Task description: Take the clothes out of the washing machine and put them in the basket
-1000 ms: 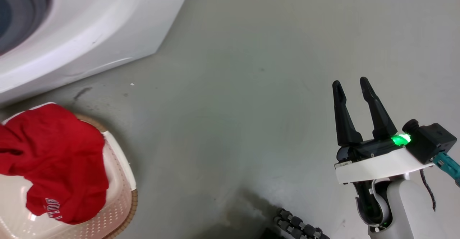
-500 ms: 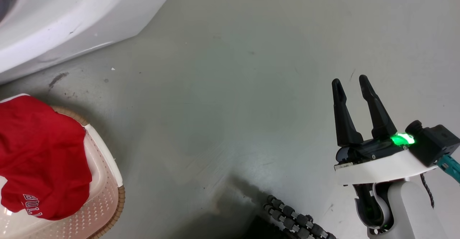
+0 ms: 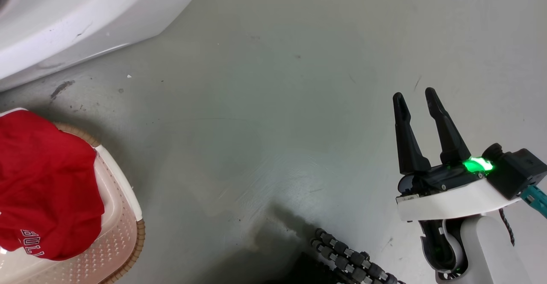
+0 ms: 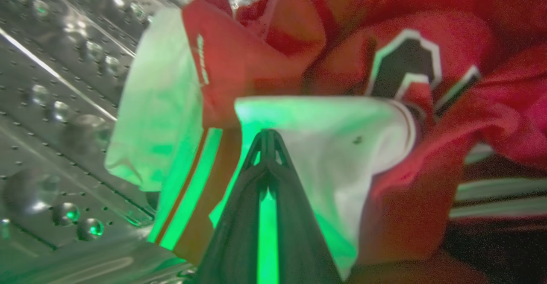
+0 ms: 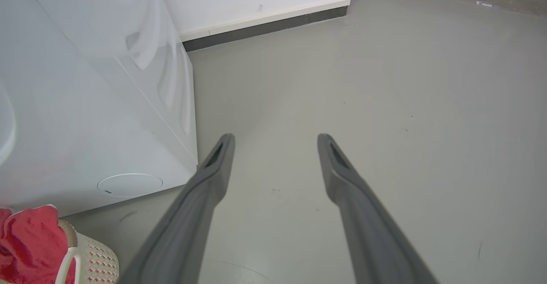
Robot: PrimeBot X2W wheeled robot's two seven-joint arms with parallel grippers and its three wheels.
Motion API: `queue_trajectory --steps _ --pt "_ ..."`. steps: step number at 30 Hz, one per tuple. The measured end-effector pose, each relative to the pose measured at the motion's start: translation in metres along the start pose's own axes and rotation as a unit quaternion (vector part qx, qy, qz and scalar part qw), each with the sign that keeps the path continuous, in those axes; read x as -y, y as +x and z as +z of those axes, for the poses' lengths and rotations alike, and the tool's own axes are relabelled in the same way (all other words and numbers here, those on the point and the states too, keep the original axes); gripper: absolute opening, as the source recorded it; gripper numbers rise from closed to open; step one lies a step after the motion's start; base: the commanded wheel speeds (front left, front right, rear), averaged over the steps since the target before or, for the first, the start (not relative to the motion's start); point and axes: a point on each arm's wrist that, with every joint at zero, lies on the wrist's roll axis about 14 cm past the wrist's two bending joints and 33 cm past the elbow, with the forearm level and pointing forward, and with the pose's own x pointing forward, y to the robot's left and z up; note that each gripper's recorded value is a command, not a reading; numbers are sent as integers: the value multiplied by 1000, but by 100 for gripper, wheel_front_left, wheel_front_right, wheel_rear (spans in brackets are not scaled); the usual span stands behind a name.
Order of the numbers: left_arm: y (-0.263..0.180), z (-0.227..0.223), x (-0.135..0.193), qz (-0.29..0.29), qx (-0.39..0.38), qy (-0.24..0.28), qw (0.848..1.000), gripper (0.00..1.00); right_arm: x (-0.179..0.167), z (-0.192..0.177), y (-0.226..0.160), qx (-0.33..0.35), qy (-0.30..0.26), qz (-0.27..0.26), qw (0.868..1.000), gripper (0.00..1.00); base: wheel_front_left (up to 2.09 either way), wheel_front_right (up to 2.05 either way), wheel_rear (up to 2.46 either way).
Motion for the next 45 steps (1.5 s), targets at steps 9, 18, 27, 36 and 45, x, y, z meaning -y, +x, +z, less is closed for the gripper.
queue_trajectory --steps 9,18,27,36,45 --pt "-7 38 -10 16 90 -13 996 0 0 9 0 13 2 2 1000 100 0 0 0" --pt "-29 73 -5 8 180 -56 982 0 5 31 -5 42 -1 -2 999 100 0 0 0" --pt "-66 91 -3 8 253 -85 964 0 2 53 -7 79 -2 8 997 100 0 0 0" --pt "-86 92 -3 12 288 -103 952 0 2 59 -10 90 2 9 996 100 0 0 0" --pt "-85 75 8 3 280 -114 953 100 0 61 -10 93 4 12 996 100 0 0 0"
